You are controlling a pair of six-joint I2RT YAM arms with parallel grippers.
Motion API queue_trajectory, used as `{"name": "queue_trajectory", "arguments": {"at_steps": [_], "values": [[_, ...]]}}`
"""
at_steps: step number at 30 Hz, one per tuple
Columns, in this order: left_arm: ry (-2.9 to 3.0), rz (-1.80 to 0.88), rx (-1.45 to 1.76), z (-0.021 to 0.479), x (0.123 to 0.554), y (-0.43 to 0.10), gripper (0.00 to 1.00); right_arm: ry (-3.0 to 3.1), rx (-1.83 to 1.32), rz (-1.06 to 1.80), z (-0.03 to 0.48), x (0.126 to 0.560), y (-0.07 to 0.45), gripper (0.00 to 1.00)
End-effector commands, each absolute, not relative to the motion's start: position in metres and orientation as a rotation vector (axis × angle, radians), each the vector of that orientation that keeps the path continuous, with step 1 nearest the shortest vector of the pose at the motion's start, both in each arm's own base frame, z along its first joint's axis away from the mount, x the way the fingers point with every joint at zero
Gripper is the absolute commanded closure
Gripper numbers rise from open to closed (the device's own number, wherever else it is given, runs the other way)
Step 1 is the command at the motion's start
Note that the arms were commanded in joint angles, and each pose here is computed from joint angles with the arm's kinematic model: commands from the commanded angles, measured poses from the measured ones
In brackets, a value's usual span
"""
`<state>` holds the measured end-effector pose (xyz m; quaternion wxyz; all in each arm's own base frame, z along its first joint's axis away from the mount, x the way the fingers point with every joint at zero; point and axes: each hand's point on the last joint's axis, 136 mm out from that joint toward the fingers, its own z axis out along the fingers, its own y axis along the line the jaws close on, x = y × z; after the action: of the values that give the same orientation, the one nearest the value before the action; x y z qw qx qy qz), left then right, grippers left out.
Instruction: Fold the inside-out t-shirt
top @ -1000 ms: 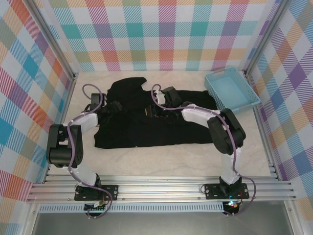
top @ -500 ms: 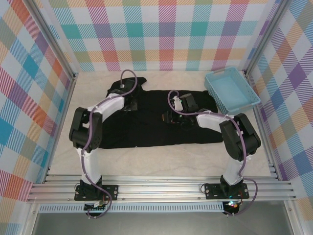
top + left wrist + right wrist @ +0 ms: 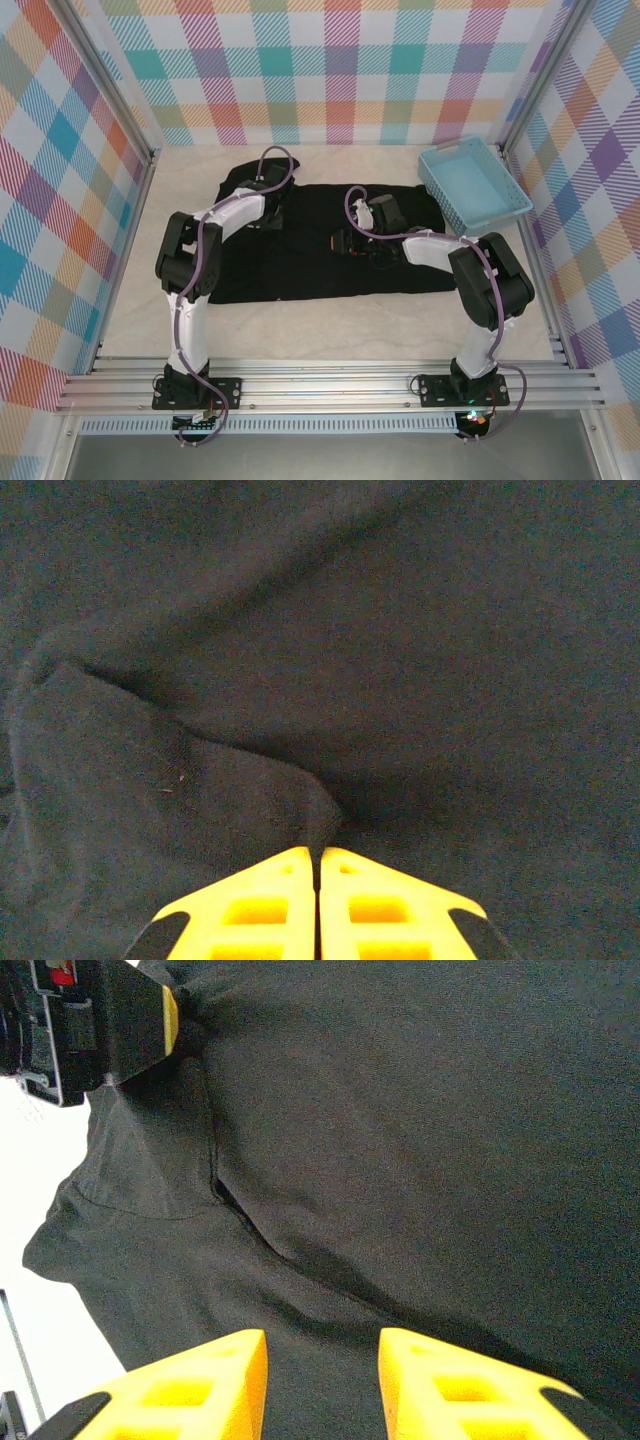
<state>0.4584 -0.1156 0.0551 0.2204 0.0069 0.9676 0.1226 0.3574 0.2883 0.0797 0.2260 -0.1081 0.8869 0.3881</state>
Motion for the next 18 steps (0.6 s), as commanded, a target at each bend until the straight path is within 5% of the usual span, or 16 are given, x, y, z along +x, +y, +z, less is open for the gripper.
{"name": "queue_trajectory", "arguments": {"at_steps": [1, 12, 18], "values": [[2.529, 0.248, -0.091, 0.098, 0.467, -0.118, 0.93, 2.412, -0.296, 1.131, 0.089, 0.357, 0.292, 0.65], [2.337, -0.173, -0.402, 0.113, 0.465, -0.11, 0.88, 2.431, -0.274, 1.181, 0.083, 0.356, 0.297, 0.65], [2.304, -0.193, -0.385, 0.119, 0.461, -0.104, 0.55, 2.439, -0.272, 1.199, 0.082, 0.354, 0.299, 0.65]]}}
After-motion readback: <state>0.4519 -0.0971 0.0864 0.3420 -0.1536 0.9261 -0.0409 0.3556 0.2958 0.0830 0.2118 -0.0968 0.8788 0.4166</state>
